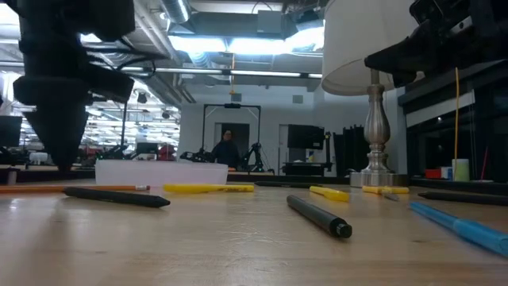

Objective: Pick & place school supplies into a supply box
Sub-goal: Put the orange pencil into the pink supply box

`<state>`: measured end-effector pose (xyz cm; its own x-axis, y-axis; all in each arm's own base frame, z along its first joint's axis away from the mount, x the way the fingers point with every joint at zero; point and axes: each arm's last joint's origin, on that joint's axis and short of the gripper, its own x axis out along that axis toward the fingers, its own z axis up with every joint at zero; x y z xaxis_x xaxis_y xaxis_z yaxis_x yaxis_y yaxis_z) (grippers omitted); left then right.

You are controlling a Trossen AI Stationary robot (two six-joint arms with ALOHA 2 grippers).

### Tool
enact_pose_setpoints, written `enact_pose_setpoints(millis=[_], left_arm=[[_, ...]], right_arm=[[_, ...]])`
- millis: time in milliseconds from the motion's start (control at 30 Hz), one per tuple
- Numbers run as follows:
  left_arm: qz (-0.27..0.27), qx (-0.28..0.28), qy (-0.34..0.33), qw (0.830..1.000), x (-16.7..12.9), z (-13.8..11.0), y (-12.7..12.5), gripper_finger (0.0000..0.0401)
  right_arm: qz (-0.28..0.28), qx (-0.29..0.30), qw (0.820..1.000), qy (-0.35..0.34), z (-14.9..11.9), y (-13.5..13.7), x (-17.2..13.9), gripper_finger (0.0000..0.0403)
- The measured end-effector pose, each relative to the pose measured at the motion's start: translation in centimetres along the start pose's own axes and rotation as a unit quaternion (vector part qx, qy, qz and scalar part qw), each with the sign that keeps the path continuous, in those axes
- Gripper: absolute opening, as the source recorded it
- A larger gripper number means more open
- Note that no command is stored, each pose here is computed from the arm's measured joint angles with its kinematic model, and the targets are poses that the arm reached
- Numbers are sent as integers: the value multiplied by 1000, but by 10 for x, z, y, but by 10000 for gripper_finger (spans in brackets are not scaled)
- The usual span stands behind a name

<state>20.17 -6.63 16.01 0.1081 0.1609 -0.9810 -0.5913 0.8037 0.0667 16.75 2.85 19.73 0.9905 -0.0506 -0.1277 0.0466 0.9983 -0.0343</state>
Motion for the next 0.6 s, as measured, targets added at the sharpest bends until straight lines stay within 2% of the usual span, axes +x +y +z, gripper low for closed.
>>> enact_pose_setpoints(millis=[200,600], left_arm=[[2,25,21,999,7,-1,-3,98],[-1,30,26,999,9,8,2,90]], right_arm=[[0,1,1000,-4,1,0,0,37],[0,1,1000,-4,1,0,0,37]])
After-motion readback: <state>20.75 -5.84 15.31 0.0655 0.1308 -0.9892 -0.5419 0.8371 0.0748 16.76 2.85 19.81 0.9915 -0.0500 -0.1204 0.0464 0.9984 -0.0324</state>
